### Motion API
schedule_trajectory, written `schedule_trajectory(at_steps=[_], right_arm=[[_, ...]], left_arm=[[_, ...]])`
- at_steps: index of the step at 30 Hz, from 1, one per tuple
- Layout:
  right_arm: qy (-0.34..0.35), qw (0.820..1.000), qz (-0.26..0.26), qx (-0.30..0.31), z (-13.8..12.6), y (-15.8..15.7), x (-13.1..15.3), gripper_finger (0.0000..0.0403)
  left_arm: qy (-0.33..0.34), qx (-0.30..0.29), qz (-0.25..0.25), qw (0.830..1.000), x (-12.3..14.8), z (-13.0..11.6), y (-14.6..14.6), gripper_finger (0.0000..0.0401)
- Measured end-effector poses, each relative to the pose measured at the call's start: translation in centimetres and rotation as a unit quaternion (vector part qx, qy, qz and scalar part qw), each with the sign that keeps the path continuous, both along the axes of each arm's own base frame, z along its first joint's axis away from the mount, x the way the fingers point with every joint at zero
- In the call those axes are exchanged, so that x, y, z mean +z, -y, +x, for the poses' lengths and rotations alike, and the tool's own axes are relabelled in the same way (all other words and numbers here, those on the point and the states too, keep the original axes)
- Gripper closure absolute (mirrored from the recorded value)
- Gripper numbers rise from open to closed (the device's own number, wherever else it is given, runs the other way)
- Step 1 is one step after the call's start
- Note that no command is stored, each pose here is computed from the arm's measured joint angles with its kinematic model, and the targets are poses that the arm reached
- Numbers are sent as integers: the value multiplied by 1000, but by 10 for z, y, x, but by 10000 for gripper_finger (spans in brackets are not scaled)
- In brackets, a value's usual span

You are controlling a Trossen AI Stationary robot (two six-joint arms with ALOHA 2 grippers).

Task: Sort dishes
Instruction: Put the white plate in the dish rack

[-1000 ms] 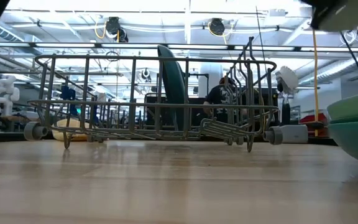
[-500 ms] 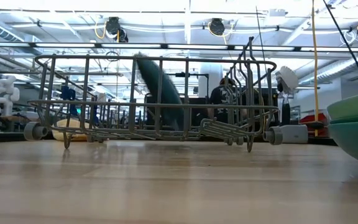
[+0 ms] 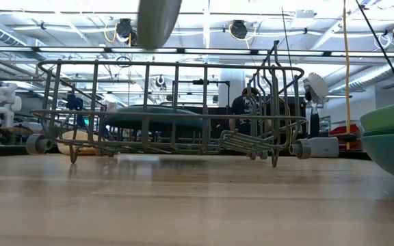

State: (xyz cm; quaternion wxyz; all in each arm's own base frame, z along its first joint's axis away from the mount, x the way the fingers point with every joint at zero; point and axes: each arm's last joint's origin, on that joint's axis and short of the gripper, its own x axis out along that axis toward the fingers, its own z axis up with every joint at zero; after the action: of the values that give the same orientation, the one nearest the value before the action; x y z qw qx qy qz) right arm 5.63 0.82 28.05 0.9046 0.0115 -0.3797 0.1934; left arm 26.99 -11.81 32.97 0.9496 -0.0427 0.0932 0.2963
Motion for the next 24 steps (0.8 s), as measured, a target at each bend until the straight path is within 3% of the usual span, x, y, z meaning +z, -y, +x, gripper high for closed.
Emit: schedule_trajectory(at_steps=[6,11,15,18,24], right_arm=[[-68,995,48,-62,11,5,-9,344],[-128,984,70,-103,29,8,-14,344],[-220,967,65,-112,52,9,-1,344],[-311,943,43,-113,79,7,13,344],[-426,894,-67,-124,154,-3,44,344]], left_arm=[[-32,39,-106,993,-32,-24,-5,387],[-20,60,-98,993,-33,-27,-4,387],[-17,69,-77,994,-33,-28,-4,387],[-21,74,-69,995,-33,-29,-5,387],[-15,83,-60,995,-33,-30,-5,387]])
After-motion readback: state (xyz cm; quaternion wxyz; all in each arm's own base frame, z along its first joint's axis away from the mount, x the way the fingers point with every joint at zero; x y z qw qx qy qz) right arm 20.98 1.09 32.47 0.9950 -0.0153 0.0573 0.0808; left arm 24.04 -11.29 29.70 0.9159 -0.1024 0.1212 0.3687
